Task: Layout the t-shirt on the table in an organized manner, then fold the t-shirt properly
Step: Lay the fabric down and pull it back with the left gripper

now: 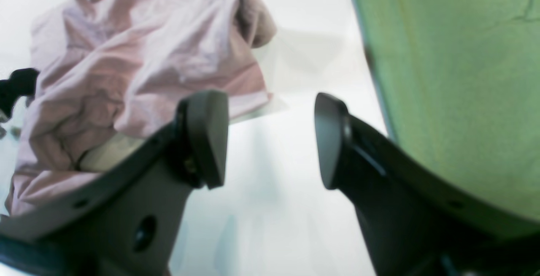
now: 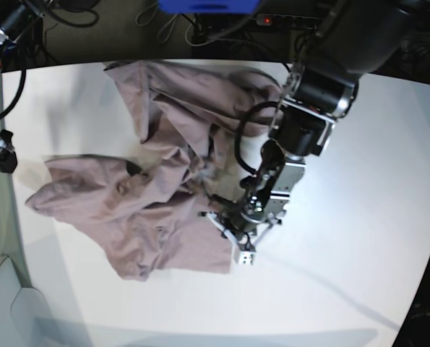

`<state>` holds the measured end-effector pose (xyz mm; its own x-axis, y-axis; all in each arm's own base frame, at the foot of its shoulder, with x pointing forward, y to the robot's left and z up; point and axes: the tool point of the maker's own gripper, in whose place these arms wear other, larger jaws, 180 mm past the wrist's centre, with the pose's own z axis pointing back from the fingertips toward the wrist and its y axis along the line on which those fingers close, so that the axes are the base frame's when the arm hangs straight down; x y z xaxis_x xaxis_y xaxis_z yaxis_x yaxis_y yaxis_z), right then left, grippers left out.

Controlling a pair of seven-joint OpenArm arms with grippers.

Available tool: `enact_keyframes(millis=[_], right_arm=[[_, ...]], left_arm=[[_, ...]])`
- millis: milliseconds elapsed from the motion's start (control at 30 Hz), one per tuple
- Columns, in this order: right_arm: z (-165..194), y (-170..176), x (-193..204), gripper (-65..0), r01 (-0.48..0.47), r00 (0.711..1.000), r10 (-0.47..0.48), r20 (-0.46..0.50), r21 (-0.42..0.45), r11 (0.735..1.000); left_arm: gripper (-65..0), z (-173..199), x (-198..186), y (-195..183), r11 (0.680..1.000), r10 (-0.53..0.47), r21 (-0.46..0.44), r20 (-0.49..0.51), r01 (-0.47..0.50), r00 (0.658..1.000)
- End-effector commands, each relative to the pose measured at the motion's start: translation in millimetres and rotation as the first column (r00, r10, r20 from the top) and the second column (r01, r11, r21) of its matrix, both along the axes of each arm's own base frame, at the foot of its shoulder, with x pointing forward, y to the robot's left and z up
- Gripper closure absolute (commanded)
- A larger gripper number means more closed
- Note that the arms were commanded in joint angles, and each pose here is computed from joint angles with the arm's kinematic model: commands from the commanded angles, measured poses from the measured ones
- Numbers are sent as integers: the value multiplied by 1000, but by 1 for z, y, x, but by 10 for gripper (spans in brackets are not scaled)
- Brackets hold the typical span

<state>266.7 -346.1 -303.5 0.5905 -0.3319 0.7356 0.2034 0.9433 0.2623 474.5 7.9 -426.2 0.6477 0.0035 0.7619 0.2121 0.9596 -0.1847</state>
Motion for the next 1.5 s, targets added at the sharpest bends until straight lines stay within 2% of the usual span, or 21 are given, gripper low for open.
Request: enact_keyframes(millis=[0,167,400,500,633,700,767,867,933,1067,1233,1367,1467], right_arm=[[17,-5,7,-329,-12,999,14,52,-34,999],[16,-5,6,-329,-12,999,14,48,-35,999],[17,-6,4,-329,-12,999,14,46,-41,999],[17,-6,5,-329,-12,999,14,47,-42,999],[17,-6,5,-329,-10,999,12,49,-41,999],[18,-6,5,-329,-10,999,12,51,-41,999],[19,-6,6,-329,-10,998,12,54,-41,999],[20,-7,6,-329,-10,998,13,54,-46,999],[20,-7,6,-329,-10,998,13,54,-46,999],[20,-8,6,-329,-8,998,11,56,-47,999],[21,-8,7,-329,-8,998,11,59,-47,999],[24,-8,10,-329,-9,998,13,67,-49,999],[28,-9,14,-329,-7,997,11,82,-46,999]], left_arm=[[-2,23,22,7,1000,1,26,68,-3,998],[-2,32,36,35,996,20,78,126,-30,992],[-2,71,69,89,987,68,132,207,-96,976],[-2,83,77,93,987,77,123,217,-106,973],[-2,89,68,61,997,72,1,124,-73,990],[-2,88,52,25,997,28,-72,82,-22,996],[-2,93,39,-3,995,-26,-94,67,33,997],[-2,81,11,-32,992,-85,-97,-11,83,996],[-2,70,-2,-39,995,-72,-78,-68,67,995],[-2,44,-19,-34,999,-27,-27,-136,24,990],[-2,35,-22,-24,1000,6,-1,-154,-7,988],[-2,3,-27,11,997,57,63,-211,-45,976],[-2,-11,-11,54,985,128,134,-169,-106,977]])
